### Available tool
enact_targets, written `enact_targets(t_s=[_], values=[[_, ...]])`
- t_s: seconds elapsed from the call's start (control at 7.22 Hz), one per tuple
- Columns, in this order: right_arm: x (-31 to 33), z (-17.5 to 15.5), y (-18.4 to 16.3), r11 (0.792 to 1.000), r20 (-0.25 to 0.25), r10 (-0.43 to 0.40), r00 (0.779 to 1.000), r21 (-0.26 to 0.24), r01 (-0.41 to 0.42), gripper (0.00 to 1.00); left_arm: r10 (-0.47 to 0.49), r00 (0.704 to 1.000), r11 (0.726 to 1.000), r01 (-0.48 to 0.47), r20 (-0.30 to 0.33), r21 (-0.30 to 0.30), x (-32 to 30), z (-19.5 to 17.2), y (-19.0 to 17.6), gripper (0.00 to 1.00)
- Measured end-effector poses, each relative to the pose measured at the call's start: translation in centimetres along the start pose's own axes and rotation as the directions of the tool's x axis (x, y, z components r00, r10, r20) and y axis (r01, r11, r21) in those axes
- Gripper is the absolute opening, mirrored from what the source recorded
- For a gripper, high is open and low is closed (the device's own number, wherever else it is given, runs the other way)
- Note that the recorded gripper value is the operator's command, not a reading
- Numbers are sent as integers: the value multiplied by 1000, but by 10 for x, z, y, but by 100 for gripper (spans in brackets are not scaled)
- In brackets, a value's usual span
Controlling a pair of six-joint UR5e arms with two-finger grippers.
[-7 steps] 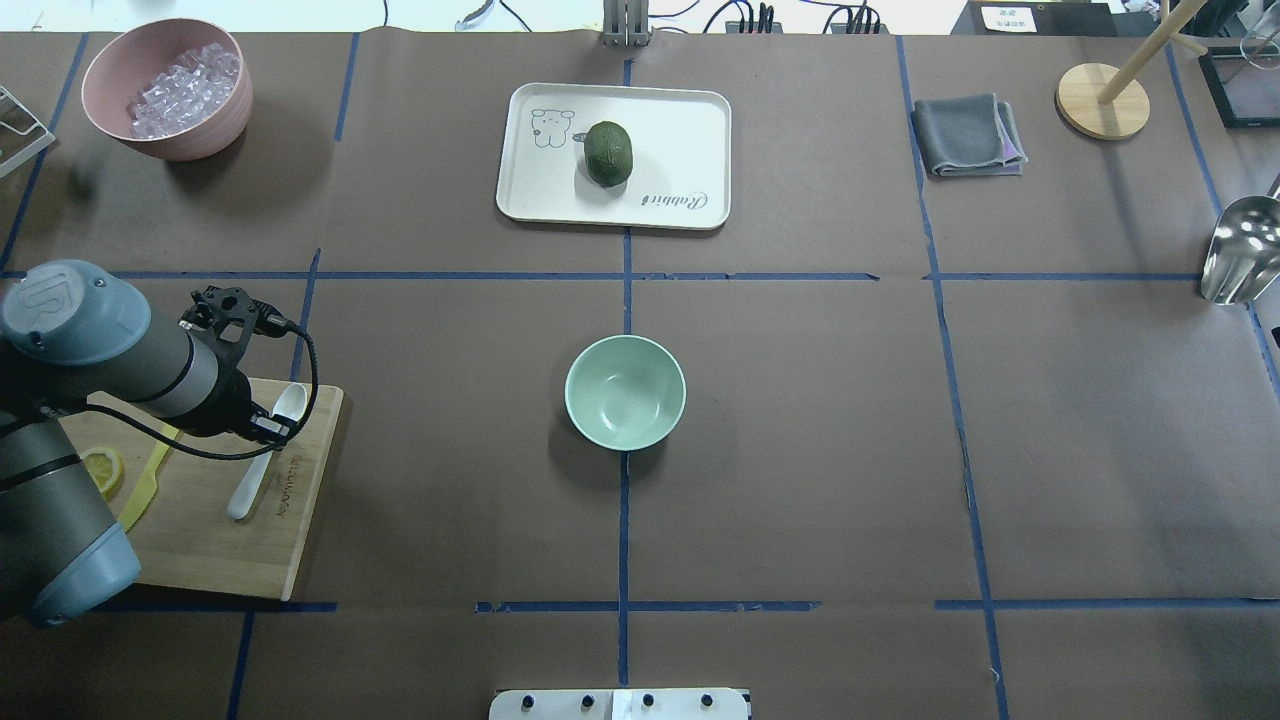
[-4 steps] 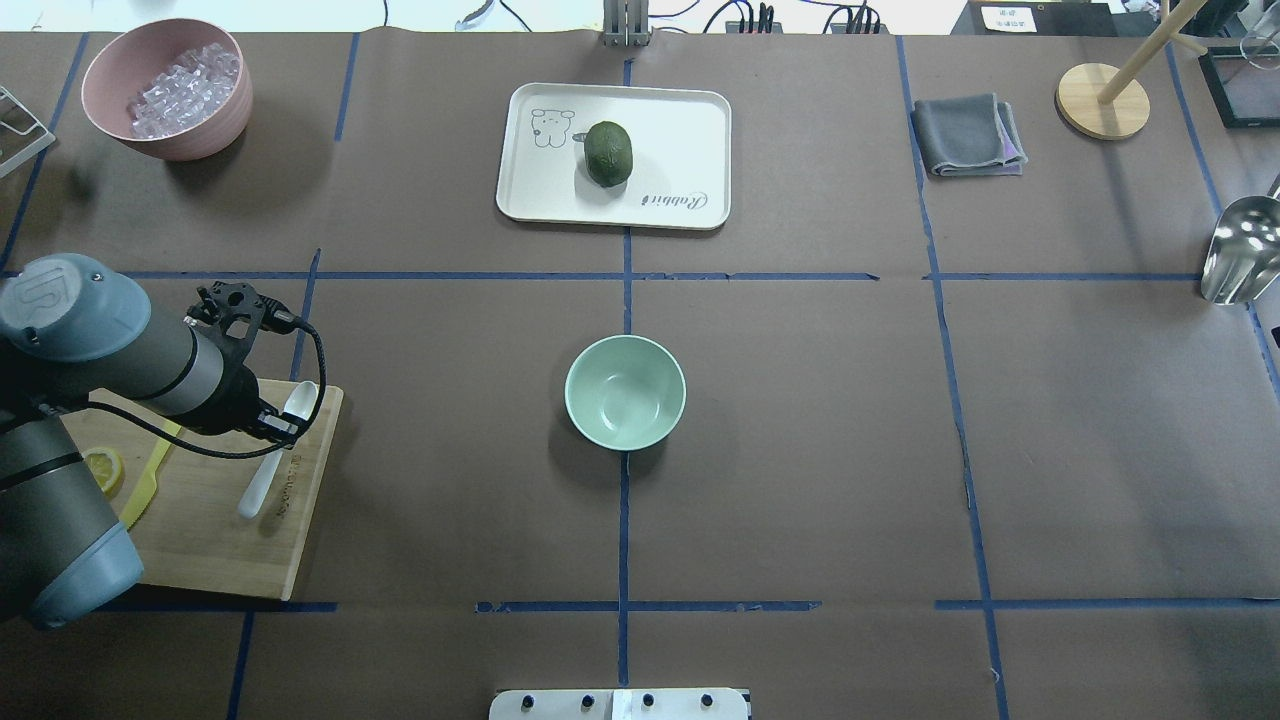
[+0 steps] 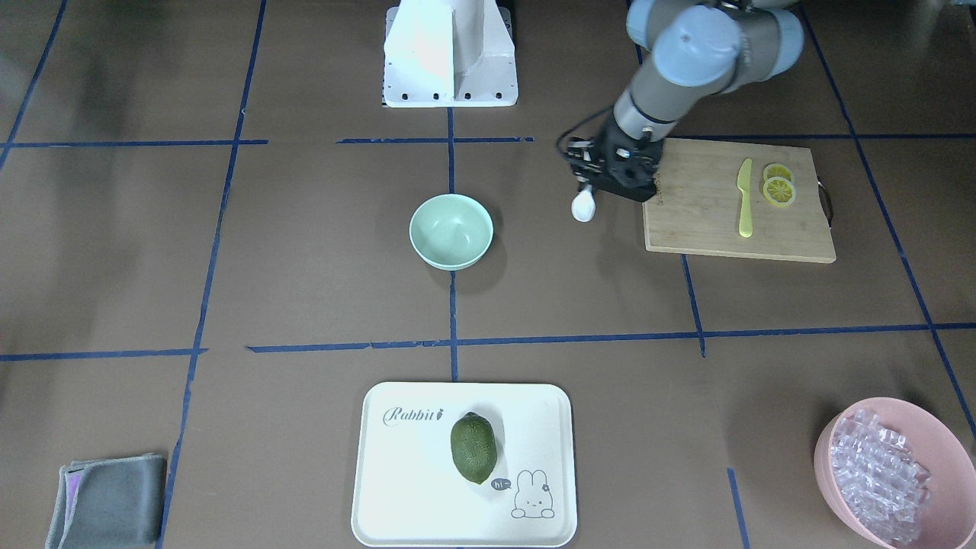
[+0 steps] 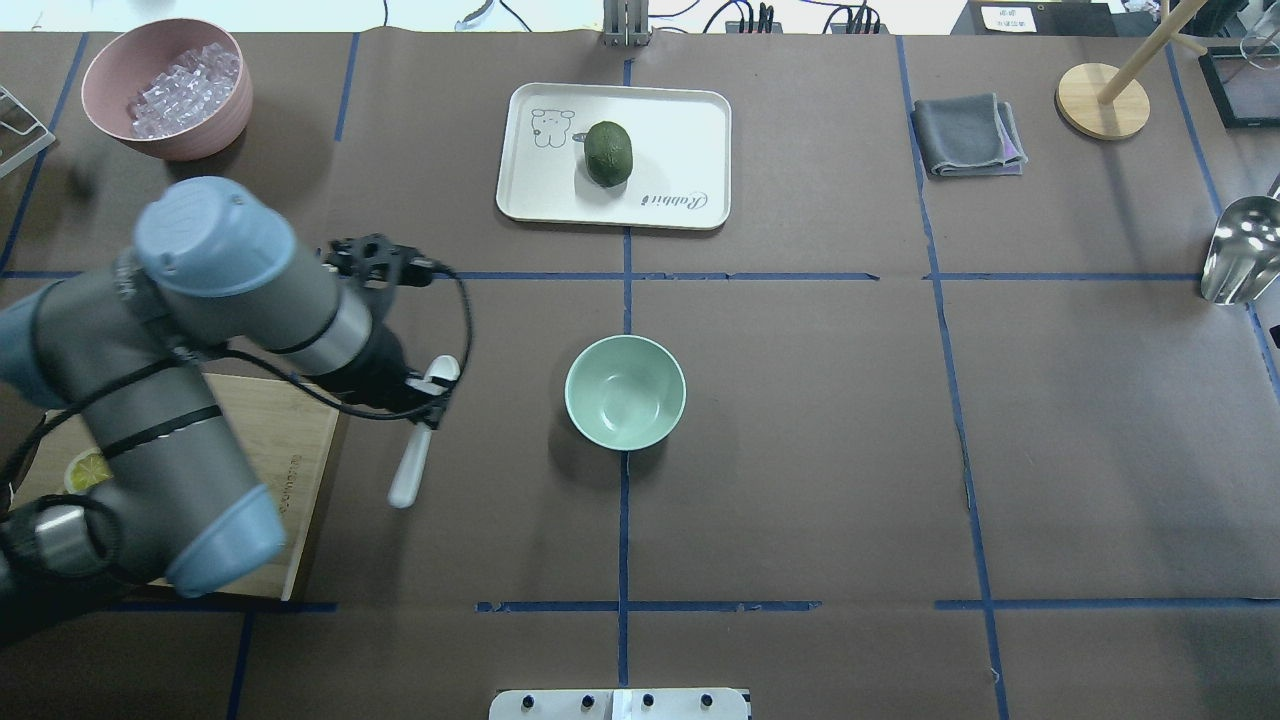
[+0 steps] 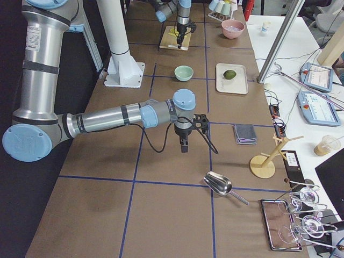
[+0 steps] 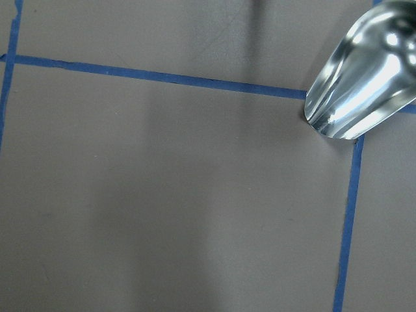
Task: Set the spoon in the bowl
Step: 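Carry the white spoon with the left gripper over the green bowl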
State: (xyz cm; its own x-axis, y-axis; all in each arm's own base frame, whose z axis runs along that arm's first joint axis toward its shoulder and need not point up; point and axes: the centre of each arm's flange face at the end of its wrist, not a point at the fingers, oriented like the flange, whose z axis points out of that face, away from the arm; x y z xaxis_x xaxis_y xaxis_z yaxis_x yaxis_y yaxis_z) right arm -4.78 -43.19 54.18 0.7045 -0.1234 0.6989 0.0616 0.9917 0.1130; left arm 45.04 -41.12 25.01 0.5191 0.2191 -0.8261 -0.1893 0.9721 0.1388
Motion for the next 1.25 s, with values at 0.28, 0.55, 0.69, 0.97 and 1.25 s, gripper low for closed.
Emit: enact_targets(t_s=[0.28,0.55,0.69,0.97,1.25], values=[[0,1,1,1000,2,2,1000,-2,-2,100,-66,997,998,66,-32,-14,87,13,-30,0],[0,0,1,1000,3,2,1000,-1,-2,100,-92,996,996,92,-17,-14,135,30,-61,0],[0,0,1,1000,3,2,1000,0,-2,100,-98,995,995,98,-1,-11,145,39,-74,3],[0,-1,1,1000,3,3,1000,0,-3,100,-103,994,995,104,23,-5,146,54,-84,78],[-1,-1,0,1000,3,5,1000,2,-5,100,-104,994,995,103,32,11,147,56,-86,90]])
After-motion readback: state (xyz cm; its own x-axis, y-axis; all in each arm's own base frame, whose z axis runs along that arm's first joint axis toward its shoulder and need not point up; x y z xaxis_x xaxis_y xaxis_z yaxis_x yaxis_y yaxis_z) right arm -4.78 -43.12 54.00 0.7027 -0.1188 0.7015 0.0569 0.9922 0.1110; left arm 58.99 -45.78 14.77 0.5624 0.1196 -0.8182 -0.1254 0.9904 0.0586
